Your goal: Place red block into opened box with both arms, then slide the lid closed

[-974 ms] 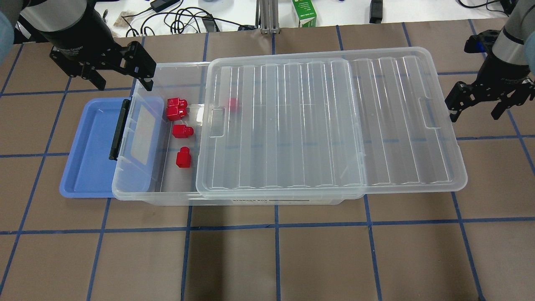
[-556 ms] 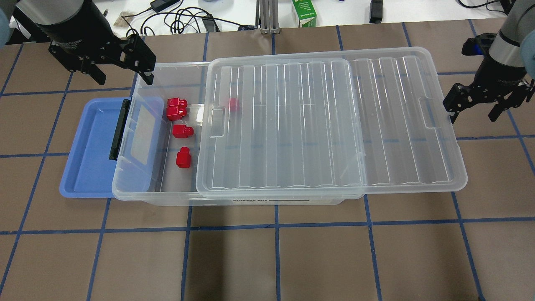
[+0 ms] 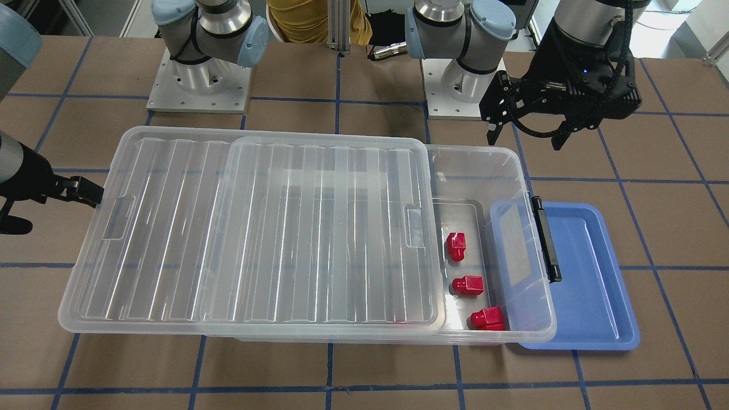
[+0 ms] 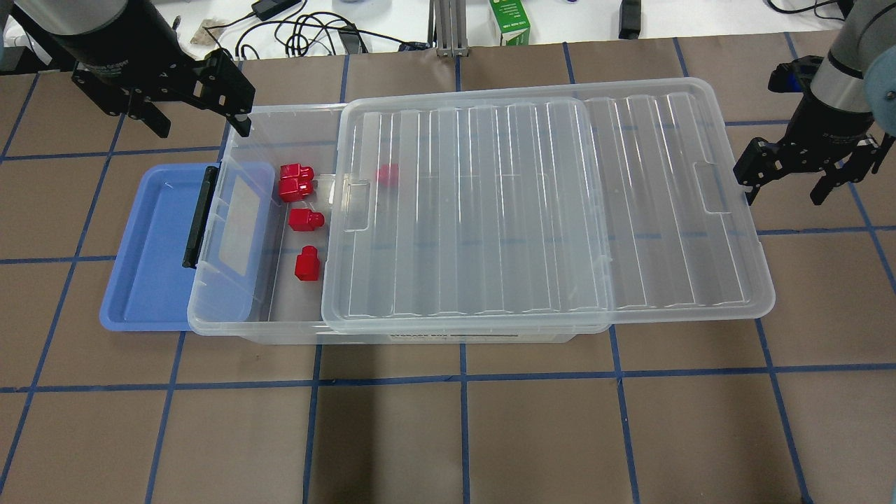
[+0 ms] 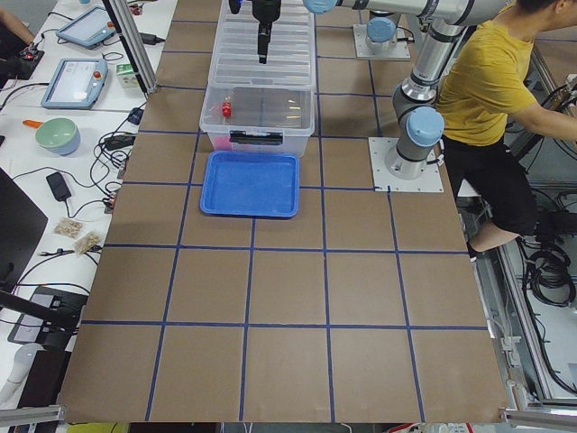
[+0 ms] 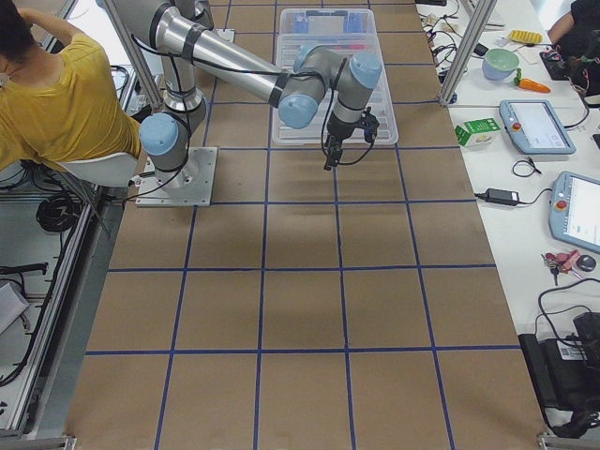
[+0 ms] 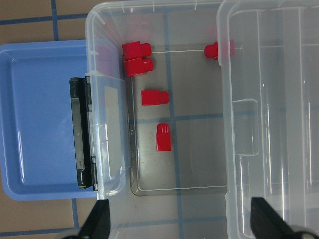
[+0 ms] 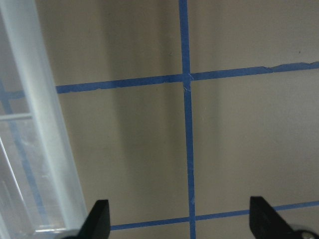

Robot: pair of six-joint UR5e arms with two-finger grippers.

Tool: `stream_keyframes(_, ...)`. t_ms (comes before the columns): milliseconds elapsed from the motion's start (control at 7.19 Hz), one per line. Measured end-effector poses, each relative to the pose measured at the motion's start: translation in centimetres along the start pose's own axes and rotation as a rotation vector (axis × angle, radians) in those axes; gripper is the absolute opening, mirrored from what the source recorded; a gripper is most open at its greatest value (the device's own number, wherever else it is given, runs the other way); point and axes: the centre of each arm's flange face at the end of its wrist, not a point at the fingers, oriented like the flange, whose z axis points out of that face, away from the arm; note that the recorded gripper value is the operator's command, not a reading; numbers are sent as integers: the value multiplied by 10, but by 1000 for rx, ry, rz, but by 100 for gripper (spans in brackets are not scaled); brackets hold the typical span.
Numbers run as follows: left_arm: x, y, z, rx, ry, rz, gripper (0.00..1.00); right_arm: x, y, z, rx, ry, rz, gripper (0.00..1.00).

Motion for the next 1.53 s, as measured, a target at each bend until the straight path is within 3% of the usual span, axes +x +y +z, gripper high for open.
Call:
stream_keyframes(417, 0, -1, -1, 2, 3, -1, 100, -21, -3, 2, 10, -56, -2, 100)
stream_keyframes(1530, 0, -2, 1, -3, 2, -20, 100, -156, 1, 10, 14, -50, 30, 100)
